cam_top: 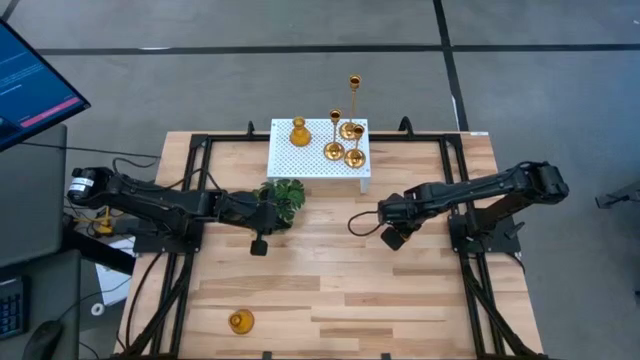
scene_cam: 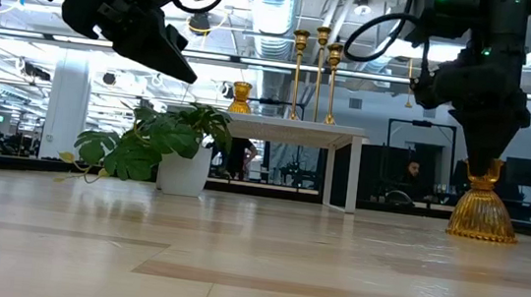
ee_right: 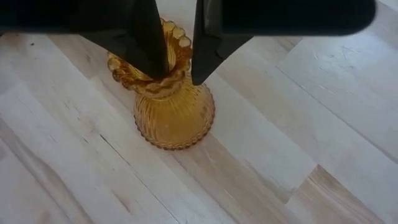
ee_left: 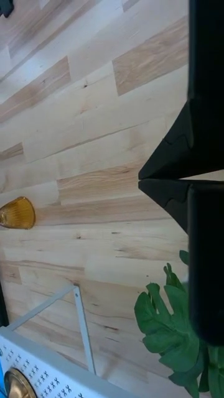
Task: Pick & Place candle stick holders
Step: Put the top yellow glass candle holder on the shelf
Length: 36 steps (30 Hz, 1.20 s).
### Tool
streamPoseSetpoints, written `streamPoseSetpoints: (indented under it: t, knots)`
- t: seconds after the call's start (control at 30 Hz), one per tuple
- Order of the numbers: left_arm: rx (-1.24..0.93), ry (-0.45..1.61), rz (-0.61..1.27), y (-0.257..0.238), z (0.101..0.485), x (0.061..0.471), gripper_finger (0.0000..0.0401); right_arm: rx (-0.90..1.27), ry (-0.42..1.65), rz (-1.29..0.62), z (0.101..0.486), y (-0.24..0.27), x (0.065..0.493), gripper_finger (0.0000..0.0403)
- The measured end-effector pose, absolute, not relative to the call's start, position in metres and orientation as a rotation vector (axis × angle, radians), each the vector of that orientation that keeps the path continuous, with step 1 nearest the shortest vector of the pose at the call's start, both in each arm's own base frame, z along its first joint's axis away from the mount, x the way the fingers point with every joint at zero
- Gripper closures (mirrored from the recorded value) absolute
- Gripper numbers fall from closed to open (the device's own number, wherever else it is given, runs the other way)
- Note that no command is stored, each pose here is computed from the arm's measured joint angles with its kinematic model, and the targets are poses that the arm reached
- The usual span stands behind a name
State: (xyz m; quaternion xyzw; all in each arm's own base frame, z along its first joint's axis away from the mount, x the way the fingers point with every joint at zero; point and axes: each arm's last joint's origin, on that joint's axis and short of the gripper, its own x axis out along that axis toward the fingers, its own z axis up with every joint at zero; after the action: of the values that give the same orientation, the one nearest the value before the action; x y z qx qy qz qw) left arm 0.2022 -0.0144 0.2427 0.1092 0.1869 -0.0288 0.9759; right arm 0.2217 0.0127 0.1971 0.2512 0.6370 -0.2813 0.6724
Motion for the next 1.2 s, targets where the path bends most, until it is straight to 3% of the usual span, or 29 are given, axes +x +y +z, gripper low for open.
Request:
streamPoseSetpoints:
  t: [0.27, 0.73, 1.0, 1.2]
  knots:
    - [0.220, 0.377, -0.058, -0.014, 0.243, 0.202, 0.0396, 0.540, 1.415, -0.596, 0.217, 0.013, 0.231, 0.0390]
    - [0.221, 0.377, -0.057, -0.014, 0.243, 0.202, 0.0394, 0.432, 1.276, -0.465, 0.274, 0.016, 0.253, 0.0392]
    - [0.221, 0.377, -0.057, -0.014, 0.243, 0.202, 0.0396, 0.237, 1.300, -0.469, 0.305, 0.024, 0.279, 0.0392]
    - [0.221, 0.377, -0.058, -0.014, 0.243, 0.202, 0.0395, 0.078, 1.306, -0.345, 0.314, 0.028, 0.317, 0.0392]
